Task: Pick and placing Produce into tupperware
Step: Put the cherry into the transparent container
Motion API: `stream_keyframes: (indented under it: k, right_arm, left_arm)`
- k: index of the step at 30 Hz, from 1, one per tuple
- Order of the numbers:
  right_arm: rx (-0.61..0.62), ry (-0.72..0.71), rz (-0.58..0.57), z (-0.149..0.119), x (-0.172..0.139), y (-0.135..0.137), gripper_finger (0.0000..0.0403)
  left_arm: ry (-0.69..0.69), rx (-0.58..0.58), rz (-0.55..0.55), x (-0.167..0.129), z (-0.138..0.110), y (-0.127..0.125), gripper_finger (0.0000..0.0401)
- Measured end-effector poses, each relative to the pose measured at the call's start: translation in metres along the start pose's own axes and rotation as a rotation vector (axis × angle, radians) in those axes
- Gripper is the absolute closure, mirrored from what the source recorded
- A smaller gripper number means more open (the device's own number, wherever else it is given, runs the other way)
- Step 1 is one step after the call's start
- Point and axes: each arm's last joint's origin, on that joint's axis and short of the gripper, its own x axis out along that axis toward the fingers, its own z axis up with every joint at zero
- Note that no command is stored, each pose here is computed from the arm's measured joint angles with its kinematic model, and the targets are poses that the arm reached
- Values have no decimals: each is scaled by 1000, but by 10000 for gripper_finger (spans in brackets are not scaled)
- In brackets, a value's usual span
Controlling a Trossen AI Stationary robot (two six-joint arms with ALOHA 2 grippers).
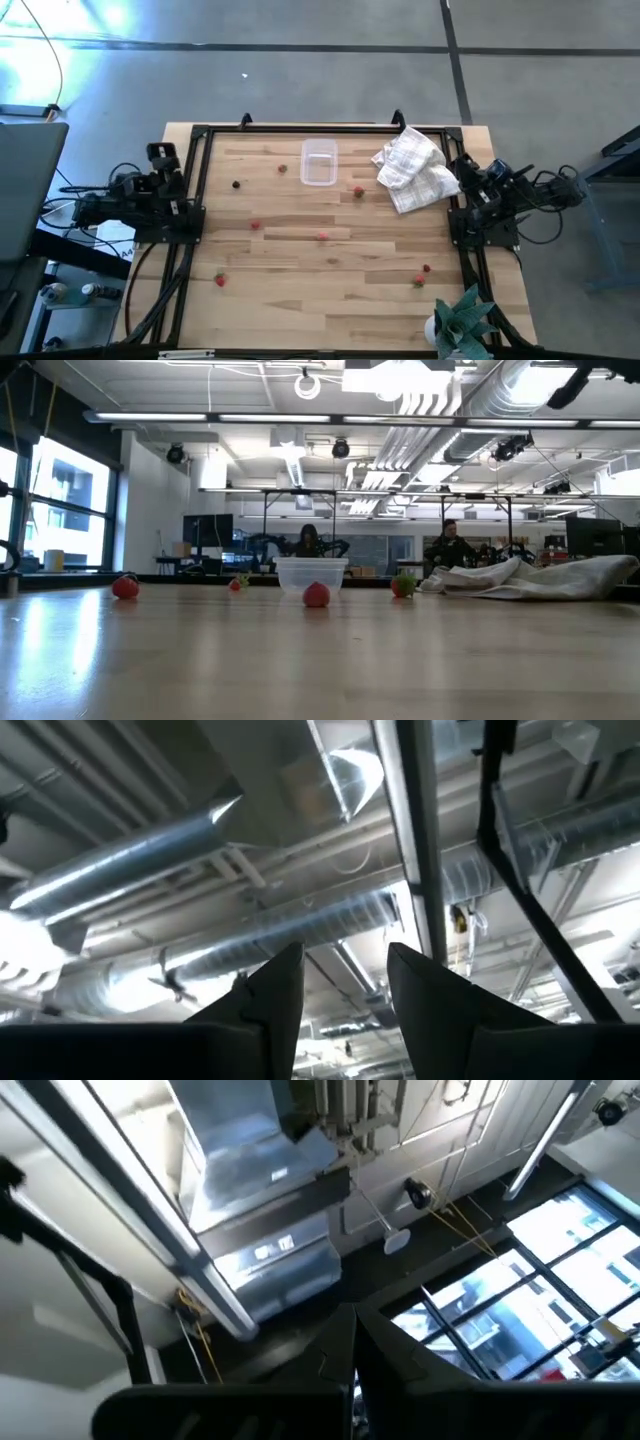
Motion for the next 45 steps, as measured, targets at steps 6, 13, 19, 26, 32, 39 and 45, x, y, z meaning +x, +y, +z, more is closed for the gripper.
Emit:
stream_keyframes:
  k: [6, 13, 19, 26, 32, 39, 45]
  right_arm:
    - [-150, 200, -51, 32, 34, 21, 402]
    - [-274, 393, -316, 70, 60, 34, 402]
    - [-348, 467, -374, 79, 74, 41, 402]
    - [-411, 560, -465, 61, 77, 37, 349]
    - [-393, 674, -577, 44, 71, 25, 291]
    - [-401, 880, -657, 13, 78, 7, 285]
    - [-252, 1154, -674, -14, 85, -19, 286]
  left_arm:
    - [269, 60, -46, 29, 22, 10, 265]
    - [810, 176, 73, 61, 14, 15, 265]
    - [1149, 231, 131, 81, -17, 5, 265]
    - [1437, 222, 158, 93, -43, 13, 265]
    - [1448, 82, -135, 102, -67, 27, 265]
    - [1559, 68, -111, 97, -95, 45, 265]
    - [1644, 65, -132, 92, -112, 48, 265]
